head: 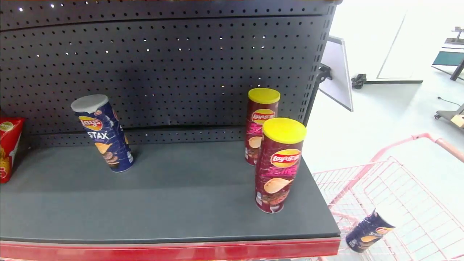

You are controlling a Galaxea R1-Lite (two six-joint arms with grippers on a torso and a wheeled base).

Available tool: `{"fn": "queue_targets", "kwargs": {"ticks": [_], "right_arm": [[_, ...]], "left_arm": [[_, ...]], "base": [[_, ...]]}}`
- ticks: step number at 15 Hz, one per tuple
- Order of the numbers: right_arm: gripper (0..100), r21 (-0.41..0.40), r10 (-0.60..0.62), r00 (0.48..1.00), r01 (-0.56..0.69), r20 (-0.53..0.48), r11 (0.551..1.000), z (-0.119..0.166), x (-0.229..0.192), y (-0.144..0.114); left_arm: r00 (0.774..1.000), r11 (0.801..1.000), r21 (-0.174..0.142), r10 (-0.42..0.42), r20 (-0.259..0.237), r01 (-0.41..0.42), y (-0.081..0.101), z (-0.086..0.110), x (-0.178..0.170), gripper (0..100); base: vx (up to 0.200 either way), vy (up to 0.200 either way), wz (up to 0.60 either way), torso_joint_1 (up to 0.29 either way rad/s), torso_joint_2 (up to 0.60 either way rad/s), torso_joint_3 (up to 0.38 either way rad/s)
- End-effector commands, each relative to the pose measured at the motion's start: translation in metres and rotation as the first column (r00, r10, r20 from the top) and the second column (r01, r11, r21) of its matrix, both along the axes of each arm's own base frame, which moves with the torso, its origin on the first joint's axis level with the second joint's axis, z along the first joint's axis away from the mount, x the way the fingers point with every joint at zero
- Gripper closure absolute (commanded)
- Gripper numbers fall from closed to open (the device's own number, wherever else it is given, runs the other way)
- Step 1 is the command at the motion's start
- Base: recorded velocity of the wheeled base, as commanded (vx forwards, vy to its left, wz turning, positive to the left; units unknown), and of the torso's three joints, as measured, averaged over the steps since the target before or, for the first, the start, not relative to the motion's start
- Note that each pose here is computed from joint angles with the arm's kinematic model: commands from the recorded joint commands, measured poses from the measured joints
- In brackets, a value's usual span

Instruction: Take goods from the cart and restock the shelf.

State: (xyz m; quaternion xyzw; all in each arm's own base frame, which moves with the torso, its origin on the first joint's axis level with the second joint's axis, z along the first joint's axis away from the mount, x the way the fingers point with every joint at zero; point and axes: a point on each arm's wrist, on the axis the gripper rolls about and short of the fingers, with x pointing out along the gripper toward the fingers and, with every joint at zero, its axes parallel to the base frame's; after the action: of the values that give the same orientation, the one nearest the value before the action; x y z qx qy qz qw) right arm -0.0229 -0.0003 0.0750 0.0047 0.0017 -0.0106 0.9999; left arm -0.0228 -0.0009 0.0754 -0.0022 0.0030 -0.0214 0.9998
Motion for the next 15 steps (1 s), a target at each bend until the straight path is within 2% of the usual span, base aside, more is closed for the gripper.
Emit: {"fn": "queue_targets", "kwargs": {"ticks": [1,14,15], "right_arm": [[0,0.0,0.0,1.0,0.0,-0.001,1.0,0.0,0.0001,0.0],[0,0.0,0.0,1.0,0.0,-0.001,1.0,0.0,0.0001,0.0],[0,0.0,0.0,1.0,0.0,-0.001,1.0,0.0,0.0001,0.0]], "left_arm": [[1.0,1.0,0.0,0.0,0.0,0.0,0.0,-0.0001,0.0,0],[1.0,1.0,0.001,0.0,0.0,0.0,0.0,-0.0001,0.0,0],[1.0,1.0,0.001,0.0,0.0,0.0,0.0,-0.0001,0.0,0]], "base": [[0.0,-0.2,0.0,0.002,0.01,0.002],[0.0,-0.2,0.0,0.005,0.0,0.004],[0.0,0.0,0.0,0.0,0.0,0.0]]}}
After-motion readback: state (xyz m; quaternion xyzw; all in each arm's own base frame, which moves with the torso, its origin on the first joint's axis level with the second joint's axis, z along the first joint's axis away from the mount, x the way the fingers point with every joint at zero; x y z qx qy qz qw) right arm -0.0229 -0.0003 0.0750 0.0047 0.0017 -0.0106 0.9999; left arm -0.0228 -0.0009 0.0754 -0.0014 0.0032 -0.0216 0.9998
